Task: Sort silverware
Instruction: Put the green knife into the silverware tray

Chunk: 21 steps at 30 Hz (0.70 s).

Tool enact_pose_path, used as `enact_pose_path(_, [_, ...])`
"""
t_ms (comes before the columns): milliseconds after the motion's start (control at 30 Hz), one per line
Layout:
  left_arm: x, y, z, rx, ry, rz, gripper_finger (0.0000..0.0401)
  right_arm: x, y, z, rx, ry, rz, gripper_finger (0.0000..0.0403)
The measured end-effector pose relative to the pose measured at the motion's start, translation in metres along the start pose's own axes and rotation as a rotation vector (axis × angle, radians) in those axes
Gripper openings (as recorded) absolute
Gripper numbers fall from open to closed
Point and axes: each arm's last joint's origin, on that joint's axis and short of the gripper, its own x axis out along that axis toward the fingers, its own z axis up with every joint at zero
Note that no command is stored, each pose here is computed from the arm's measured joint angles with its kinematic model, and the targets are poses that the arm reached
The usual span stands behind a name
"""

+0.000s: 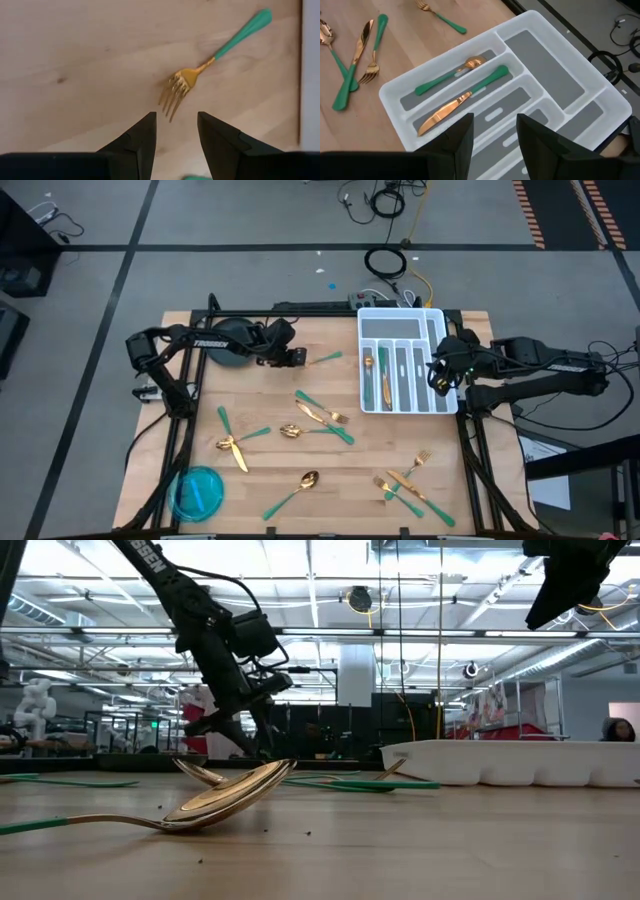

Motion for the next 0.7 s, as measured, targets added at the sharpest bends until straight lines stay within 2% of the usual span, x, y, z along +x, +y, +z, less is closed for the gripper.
enact_pose_path(300, [0.000,-0.001,-0.001,0.023,0.001,-0.003,0.0151,0.000,0.000,0.000,0.004,0.000,0.000,0.0142])
enact_pose_path(433, [-0.025,-0.011,-0.007,0.125,0.014,-0.059,0.0151,0.000,0.000,-0.001,-0.001,0.010,-0.002,0.0142])
enact_pose_path(567, [-0.066,-0.021,-0.028,0.360,0.015,-0.084,0.0150,0.000,0.000,-0.001,-0.003,0.022,0.016,0.0142])
enact_pose_path(700, [-0.102,-0.030,-0.073,0.806,0.124,-0.173,0.0150,0.000,0.000,-0.001,-0.021,0.024,0.020,0.0142])
